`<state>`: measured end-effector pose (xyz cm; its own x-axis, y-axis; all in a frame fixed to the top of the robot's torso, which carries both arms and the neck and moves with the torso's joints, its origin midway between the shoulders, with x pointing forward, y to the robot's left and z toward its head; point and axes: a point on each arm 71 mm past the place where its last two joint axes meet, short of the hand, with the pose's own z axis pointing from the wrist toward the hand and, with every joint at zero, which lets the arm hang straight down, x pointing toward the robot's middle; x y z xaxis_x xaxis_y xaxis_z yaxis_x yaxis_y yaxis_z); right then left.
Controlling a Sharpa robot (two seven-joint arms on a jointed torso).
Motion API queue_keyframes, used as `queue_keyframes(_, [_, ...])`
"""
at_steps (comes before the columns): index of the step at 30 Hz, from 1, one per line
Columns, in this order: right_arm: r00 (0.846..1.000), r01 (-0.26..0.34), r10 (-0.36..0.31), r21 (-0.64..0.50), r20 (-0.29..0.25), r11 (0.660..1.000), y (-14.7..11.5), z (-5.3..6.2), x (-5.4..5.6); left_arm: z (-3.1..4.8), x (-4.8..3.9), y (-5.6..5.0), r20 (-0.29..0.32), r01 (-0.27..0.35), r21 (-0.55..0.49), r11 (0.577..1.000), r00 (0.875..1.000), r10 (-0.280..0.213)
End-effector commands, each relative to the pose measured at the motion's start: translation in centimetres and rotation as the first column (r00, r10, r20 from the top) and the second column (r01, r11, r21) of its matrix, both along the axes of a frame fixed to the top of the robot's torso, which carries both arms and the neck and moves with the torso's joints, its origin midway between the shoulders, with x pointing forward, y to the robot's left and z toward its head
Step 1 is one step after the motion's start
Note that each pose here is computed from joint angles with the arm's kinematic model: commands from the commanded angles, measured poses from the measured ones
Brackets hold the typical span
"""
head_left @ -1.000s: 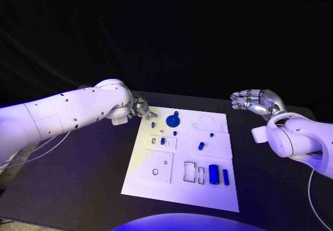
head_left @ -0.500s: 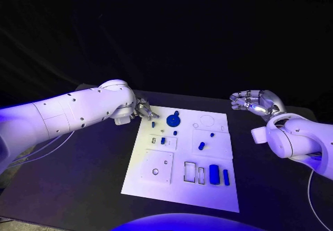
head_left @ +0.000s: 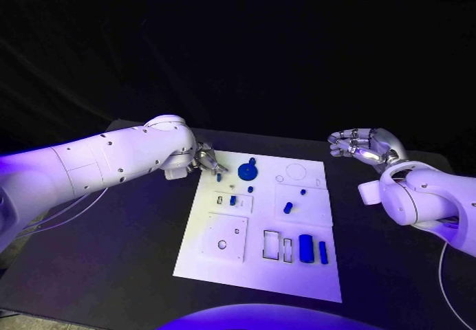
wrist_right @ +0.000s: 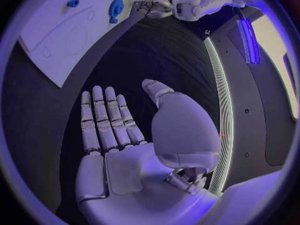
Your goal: Assemble the parts on the task board
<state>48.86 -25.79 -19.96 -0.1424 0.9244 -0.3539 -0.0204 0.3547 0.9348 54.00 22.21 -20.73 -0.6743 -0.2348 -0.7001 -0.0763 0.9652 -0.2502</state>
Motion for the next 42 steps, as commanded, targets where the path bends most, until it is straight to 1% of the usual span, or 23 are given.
queue_keyframes(1, [1.0,-0.019,0.019,0.002,0.007,1.0,0.2,0.0,0.0,-0.23,-0.16,-0.3,-0.026,0.026,0.005,1.0,0.999,-0.025])
queue_keyframes(13, [1.0,-0.02,0.02,0.002,0.002,1.0,0.2,0.0,0.0,-0.34,-0.24,-0.3,-0.021,0.019,-0.011,1.0,1.0,-0.019])
queue_keyframes(20, [1.0,-0.019,0.019,0.008,-0.012,1.0,0.3,-0.1,0.0,-0.29,-0.25,-0.5,-0.014,0.007,-0.035,0.999,1.0,-0.008])
queue_keyframes(26, [0.999,-0.019,0.019,0.011,-0.031,1.0,0.2,-0.3,0.1,-0.37,-0.37,-0.6,-0.04,-0.01,-0.084,0.996,0.999,0.007])
queue_keyframes(31, [0.999,-0.017,0.018,0.011,-0.038,1.0,0.2,-0.4,0.1,-0.49,-0.57,-0.6,-0.077,-0.03,-0.137,0.99,0.997,0.019])
queue_keyframes(36, [0.999,-0.015,0.015,0.011,-0.038,1.0,0.1,-0.4,0.1,-0.57,-0.92,-0.5,-0.105,-0.047,-0.177,0.983,0.994,0.029])
queue_keyframes(40, [0.999,-0.014,0.014,0.01,-0.037,1.0,0.1,-0.4,0.1,-0.47,-1.22,-0.2,-0.11,-0.057,-0.195,0.979,0.993,0.036])
queue_keyframes(42, [0.999,-0.013,0.014,0.011,-0.036,1.0,0.1,-0.3,0.1,-0.35,-1.57,0.0,-0.113,-0.062,-0.209,0.976,0.993,0.039])
